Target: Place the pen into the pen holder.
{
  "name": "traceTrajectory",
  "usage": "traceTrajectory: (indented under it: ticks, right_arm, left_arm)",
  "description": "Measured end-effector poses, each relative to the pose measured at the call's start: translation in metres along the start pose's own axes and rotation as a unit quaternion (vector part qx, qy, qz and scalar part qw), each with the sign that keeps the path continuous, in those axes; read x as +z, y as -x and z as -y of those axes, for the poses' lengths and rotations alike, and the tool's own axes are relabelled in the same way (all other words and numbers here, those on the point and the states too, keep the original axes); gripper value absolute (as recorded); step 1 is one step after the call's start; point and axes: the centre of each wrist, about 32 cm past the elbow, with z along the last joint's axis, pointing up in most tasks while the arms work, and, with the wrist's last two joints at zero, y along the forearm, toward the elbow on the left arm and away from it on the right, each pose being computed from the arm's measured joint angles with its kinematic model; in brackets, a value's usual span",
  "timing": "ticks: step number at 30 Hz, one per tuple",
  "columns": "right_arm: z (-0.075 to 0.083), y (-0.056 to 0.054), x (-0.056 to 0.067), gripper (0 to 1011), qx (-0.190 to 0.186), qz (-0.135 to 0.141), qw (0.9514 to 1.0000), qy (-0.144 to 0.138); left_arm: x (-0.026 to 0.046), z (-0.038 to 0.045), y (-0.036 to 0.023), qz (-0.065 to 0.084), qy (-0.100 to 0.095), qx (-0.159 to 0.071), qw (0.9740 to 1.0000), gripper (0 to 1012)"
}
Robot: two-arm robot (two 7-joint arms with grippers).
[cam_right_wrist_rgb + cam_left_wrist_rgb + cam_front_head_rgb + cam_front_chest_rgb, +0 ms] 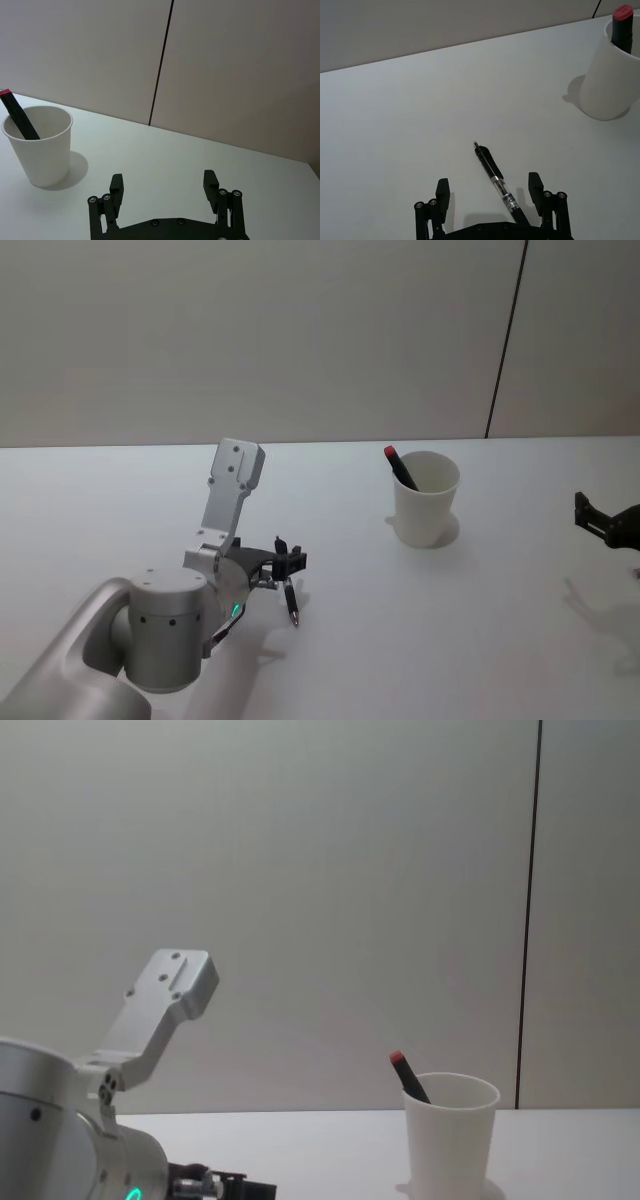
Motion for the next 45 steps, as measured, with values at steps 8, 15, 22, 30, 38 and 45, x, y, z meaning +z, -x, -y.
traceTrajectory:
  ticks: [8, 15, 22, 30, 38, 45]
  right_arm:
    - [0.000, 0.000, 0.000, 1002, 0.000, 0.000, 1.0000, 0.000]
    - [0.000, 0.000, 0.000, 1002, 0.000, 0.000, 1.0000, 0.000]
    - [0.000, 0.000, 0.000, 1002, 0.000, 0.000, 1.0000, 0.000]
    - [0.000, 0.000, 0.000, 1002, 0.000, 0.000, 1.0000, 0.000]
    - [0.000, 0.000, 0.000, 1002, 0.000, 0.000, 1.0000, 0.000]
    - [0.000, 0.000, 0.000, 1002, 0.000, 0.000, 1.0000, 0.000]
  left_arm:
    - [0.0001, 0.0048, 0.0028, -0.001, -0.012, -0.002, 0.9999, 1000]
    - [0.0014, 0.0082, 0.0038, 0.005, -0.022, -0.013, 0.9997, 1000]
    - [0.0025, 0.0106, 0.0046, 0.013, -0.030, -0.022, 0.9992, 1000]
    - [0.0022, 0.0119, 0.0062, 0.016, -0.039, -0.028, 0.9987, 1000]
    - [0.0014, 0.0130, 0.0086, 0.015, -0.048, -0.031, 0.9983, 1000]
    - [-0.0002, 0.0138, 0.0108, 0.011, -0.054, -0.033, 0.9980, 1000]
